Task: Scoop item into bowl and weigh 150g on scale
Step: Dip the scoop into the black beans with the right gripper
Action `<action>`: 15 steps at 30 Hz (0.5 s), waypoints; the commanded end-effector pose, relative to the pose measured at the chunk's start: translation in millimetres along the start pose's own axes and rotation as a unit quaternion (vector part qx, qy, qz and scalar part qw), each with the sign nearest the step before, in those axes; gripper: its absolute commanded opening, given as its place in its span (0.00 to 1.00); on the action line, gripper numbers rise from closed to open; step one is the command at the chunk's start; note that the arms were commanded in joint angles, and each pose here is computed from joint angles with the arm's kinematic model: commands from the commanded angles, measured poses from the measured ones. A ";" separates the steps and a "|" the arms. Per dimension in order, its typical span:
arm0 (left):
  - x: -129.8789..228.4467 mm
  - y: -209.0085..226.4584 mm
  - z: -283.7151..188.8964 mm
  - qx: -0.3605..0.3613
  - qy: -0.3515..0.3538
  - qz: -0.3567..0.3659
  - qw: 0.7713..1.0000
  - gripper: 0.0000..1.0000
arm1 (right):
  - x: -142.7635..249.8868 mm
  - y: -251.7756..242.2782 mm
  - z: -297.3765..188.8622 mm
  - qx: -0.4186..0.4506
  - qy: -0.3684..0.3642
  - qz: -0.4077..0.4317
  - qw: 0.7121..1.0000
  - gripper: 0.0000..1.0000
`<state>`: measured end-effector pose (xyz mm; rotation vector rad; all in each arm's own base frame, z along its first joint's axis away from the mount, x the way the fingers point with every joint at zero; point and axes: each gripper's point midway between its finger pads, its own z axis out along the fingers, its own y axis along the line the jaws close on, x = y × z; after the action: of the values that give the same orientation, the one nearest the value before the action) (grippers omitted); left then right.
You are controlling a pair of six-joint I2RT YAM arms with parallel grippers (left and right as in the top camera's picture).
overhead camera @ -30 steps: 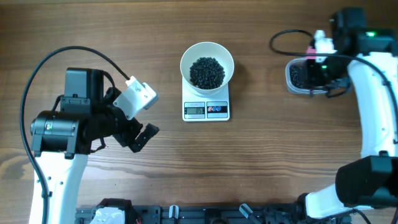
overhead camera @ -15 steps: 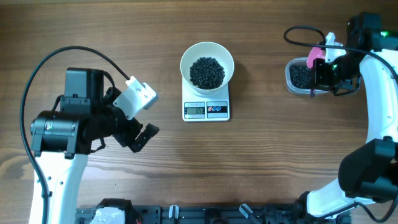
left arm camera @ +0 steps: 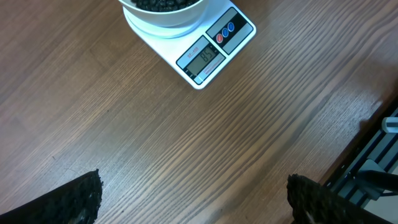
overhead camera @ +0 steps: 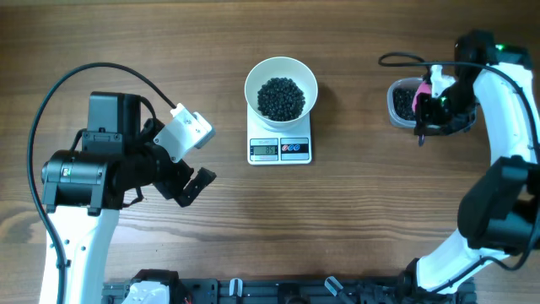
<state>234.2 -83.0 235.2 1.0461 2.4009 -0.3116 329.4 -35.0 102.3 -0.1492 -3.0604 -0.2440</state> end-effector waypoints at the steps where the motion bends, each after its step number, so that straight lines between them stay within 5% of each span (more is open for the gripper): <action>1: -3.4 -1.7 -4.0 0.003 -0.012 -0.002 1.000 1.00 | -2.6 -4.3 10.9 0.008 0.008 0.000 1.000 0.06; 9: -3.4 -1.7 -4.0 0.003 -0.012 -0.002 1.000 1.00 | -9.5 -5.7 11.2 0.011 -0.006 0.020 1.000 0.25; 15: -3.4 -1.7 -4.0 0.003 -0.012 -0.002 1.000 1.00 | -13.2 -6.0 11.1 0.011 -0.013 0.038 0.999 0.26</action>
<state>234.2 -83.0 235.2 1.0461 2.4009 -0.3116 341.3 -38.6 94.3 -0.2083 -3.0888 -0.2257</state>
